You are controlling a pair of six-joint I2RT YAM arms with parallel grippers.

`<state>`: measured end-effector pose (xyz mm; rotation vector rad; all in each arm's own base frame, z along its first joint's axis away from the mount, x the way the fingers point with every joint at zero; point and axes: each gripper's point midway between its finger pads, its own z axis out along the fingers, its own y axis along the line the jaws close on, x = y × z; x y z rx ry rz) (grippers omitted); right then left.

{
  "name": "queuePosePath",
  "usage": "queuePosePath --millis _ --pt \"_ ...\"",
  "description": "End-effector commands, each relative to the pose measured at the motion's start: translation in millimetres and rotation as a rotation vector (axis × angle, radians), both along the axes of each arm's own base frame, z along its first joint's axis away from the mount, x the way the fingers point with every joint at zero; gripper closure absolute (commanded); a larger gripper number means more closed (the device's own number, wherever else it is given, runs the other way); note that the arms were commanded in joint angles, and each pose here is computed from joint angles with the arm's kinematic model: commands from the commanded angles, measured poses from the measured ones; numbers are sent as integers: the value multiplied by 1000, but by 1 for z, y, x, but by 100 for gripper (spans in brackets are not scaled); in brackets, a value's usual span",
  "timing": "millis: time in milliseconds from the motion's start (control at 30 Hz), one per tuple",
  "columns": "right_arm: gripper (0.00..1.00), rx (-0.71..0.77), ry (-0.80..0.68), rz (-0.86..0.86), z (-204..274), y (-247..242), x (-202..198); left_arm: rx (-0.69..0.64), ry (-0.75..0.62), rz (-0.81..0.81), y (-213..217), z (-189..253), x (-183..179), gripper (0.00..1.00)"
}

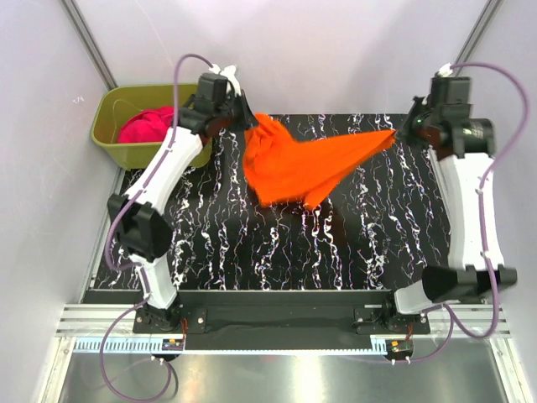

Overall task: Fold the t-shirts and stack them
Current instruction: Flatten the tshirt out

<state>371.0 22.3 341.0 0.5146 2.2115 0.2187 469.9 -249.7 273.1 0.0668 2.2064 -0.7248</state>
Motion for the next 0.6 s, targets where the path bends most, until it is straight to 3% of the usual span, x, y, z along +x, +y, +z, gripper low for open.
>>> queuePosePath --millis 0,133,233,333,400,467,567 --pt "100 66 -108 187 52 35 -44 6 -49 31 5 28 -15 89" --pt "100 172 -172 327 76 71 -93 118 -3 54 32 -4 -42 86" --pt "100 263 -134 377 62 85 -123 161 18 46 42 -16 -59 96" --pt "100 361 -52 369 31 93 -149 193 25 86 61 -23 -83 98" --pt "100 458 64 393 -10 107 -162 211 68 107 73 -40 -105 87" --pt "100 541 148 389 -35 115 -182 205 128 122 78 -57 -121 60" --pt "100 529 338 380 -85 112 -211 232 210 167 96 -86 -155 42"
